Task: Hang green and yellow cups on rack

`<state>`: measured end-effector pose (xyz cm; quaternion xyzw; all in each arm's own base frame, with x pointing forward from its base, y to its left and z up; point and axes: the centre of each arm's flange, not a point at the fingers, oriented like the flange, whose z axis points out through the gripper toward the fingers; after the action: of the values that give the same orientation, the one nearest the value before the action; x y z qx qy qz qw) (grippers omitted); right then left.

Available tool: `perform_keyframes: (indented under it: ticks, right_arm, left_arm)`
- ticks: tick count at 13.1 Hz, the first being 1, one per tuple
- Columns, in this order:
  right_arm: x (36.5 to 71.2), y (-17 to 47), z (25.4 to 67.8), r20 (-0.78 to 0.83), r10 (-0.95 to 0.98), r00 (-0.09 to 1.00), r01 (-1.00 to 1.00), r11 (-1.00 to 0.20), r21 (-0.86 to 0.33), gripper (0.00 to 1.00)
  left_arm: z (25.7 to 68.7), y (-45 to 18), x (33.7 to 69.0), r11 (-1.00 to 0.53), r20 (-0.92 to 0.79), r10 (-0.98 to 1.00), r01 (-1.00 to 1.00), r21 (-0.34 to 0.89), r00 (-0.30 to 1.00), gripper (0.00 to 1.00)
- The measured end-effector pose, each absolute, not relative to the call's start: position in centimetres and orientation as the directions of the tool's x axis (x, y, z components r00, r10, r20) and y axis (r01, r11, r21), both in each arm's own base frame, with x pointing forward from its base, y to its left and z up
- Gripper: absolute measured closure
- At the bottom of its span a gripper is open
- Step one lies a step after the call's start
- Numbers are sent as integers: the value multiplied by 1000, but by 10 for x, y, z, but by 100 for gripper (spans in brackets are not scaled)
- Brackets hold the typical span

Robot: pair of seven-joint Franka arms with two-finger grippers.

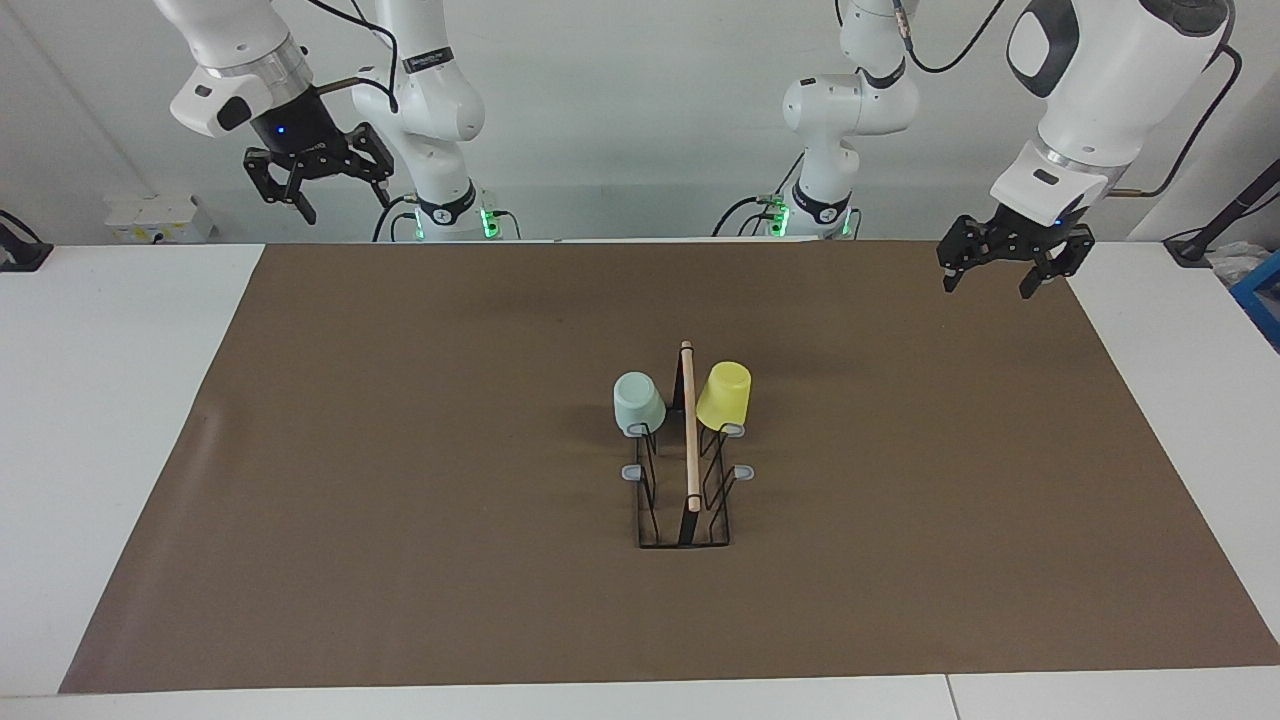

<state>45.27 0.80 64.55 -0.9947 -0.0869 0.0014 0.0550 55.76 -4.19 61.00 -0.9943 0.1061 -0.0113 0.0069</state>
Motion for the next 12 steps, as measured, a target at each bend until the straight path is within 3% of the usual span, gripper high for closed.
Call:
perform_keyframes:
  ticks: [7,12]
  right_arm:
    - [442,-14,677,8,139,990,139,-983,-117,0]
    - [459,-37,680,12,128,992,128,-985,-118,0]
  left_arm:
    - [610,-42,558,-977,21,-211,-211,-16,977,0]
    - [610,-42,558,-977,21,-211,-211,-16,977,0]
